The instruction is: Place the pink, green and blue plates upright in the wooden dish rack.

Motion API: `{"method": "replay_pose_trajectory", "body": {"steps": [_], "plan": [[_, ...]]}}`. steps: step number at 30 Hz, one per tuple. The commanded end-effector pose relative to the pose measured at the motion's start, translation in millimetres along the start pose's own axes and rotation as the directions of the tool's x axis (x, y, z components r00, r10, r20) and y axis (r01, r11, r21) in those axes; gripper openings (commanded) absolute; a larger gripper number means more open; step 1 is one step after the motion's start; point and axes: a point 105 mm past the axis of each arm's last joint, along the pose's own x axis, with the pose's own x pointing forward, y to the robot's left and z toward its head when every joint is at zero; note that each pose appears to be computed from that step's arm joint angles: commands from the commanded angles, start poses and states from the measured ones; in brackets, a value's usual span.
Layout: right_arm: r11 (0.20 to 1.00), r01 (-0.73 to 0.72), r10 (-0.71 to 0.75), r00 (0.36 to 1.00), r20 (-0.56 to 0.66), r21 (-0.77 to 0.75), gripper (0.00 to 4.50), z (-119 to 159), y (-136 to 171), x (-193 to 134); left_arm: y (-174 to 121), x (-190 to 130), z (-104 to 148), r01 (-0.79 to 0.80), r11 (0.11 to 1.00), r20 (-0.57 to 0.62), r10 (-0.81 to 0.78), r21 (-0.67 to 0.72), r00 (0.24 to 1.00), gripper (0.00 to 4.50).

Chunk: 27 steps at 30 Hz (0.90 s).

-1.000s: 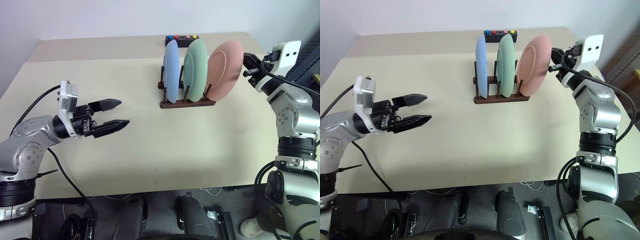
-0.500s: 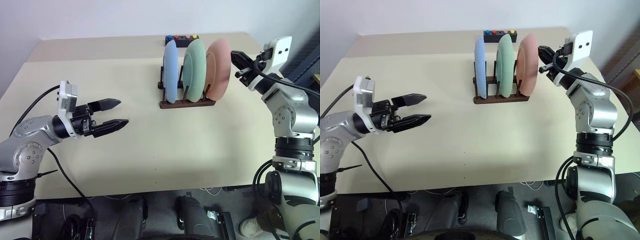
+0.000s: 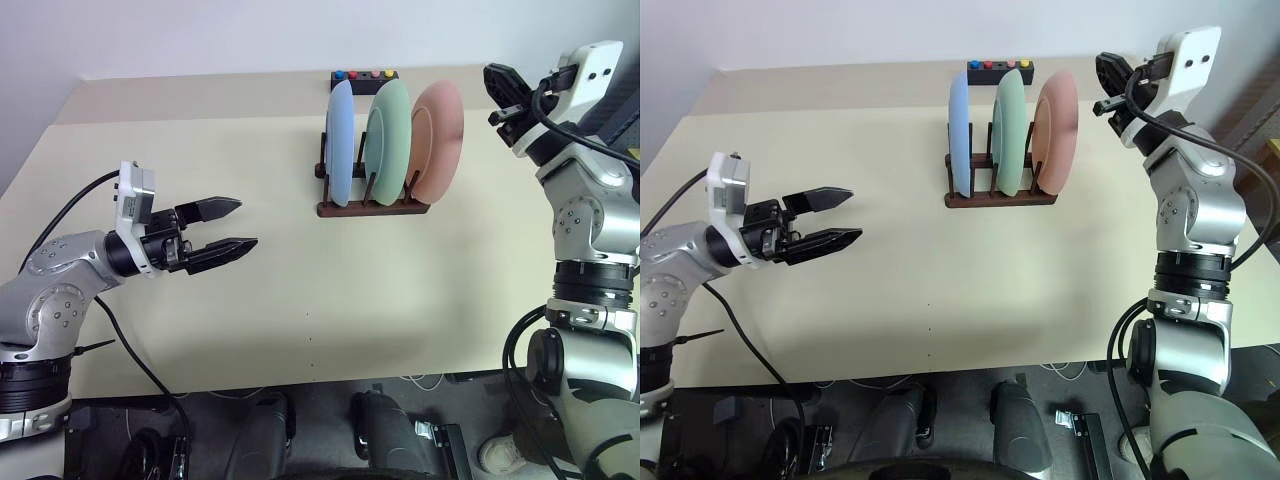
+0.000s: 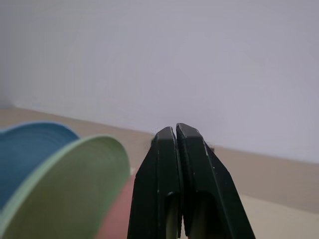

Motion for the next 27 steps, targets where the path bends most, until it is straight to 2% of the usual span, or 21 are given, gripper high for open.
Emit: {"method": "replay_pose_trajectory", "body": {"steps": [1,16,27], "plan": [[0.995,-0.099,0.099,0.991,0.089,-0.001,0.06,28,28,8,-2,-2,10,0.002,0.999,0.019,-0.003,0.038,1.0,4.45],[0.987,-0.155,0.157,0.987,-0.044,0.034,0.06,-16,52,3,-3,-2,11,0.0,0.999,0.023,-0.001,0.035,1.0,4.45],[0.978,-0.206,0.206,0.974,-0.1,0.006,0.06,-32,65,-1,-3,-3,10,-0.006,0.999,0.021,0.006,0.042,1.0,4.45]]}}
